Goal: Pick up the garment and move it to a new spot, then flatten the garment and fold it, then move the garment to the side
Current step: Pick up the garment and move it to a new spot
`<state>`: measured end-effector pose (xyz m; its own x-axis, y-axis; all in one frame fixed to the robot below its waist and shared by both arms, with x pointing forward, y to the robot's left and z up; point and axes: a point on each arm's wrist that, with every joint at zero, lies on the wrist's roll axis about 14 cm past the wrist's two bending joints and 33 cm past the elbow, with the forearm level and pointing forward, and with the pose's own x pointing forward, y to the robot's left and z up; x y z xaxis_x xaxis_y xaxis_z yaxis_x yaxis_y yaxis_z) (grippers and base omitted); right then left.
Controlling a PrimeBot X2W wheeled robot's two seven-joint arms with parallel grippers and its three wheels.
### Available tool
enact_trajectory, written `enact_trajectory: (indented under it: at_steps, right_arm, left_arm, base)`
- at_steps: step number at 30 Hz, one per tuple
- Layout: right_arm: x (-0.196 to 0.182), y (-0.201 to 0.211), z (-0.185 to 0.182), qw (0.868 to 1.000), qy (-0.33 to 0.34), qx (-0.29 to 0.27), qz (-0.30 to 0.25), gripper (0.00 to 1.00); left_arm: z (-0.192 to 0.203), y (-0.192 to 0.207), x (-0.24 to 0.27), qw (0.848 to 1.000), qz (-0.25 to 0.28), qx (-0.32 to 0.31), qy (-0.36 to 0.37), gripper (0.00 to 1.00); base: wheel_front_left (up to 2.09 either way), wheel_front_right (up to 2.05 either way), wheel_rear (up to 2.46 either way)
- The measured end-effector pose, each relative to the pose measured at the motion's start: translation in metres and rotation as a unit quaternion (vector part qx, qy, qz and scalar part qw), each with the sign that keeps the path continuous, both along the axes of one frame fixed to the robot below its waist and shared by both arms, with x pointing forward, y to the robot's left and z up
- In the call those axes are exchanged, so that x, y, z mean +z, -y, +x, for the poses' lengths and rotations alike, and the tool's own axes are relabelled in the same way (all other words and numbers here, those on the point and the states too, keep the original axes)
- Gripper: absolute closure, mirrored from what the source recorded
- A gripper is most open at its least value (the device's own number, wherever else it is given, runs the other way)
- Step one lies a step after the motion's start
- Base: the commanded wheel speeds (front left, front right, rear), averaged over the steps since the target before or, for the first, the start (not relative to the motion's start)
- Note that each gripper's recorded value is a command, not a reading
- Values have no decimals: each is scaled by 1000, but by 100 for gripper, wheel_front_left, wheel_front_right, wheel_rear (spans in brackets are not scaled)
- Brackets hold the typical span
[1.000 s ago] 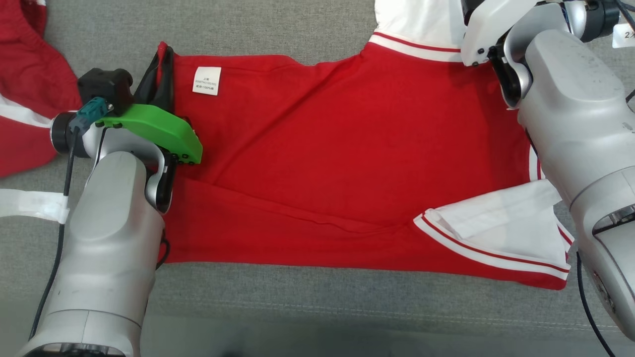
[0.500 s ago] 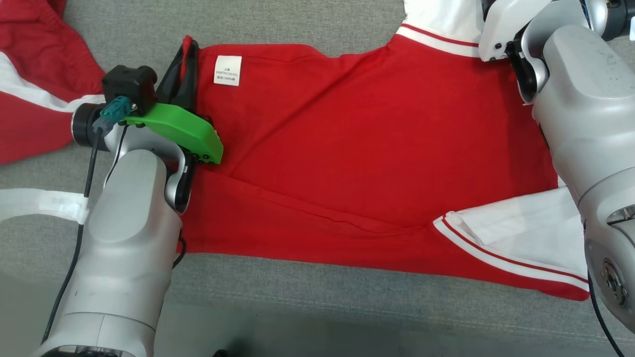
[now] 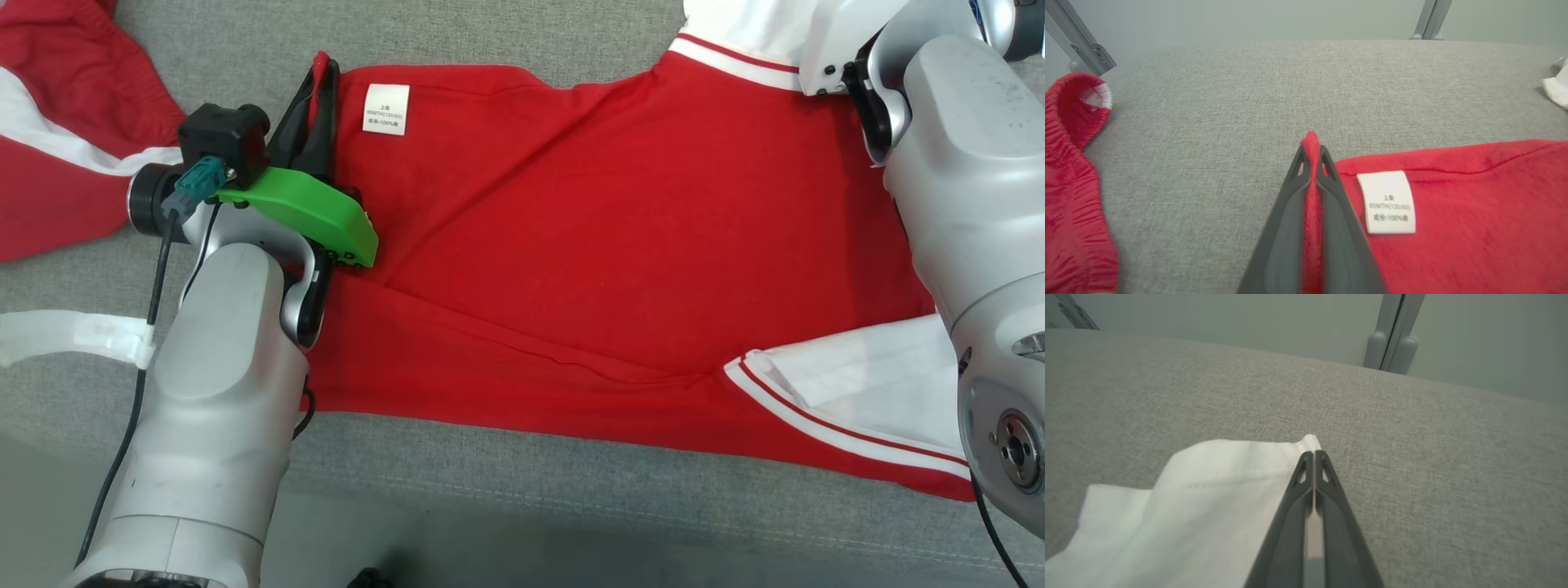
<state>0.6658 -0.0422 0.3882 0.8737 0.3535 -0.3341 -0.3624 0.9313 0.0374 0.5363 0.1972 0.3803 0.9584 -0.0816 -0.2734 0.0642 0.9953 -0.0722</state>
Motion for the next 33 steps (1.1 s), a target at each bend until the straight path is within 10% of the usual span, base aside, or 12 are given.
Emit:
enact_trajectory:
  at_steps: [33]
  right_arm:
    - [96,36,-49,982,130,-42,129,100]
  left_arm:
    - [-15,-18,29,999,-20,35,27,100]
  base:
    - [0,0,0]
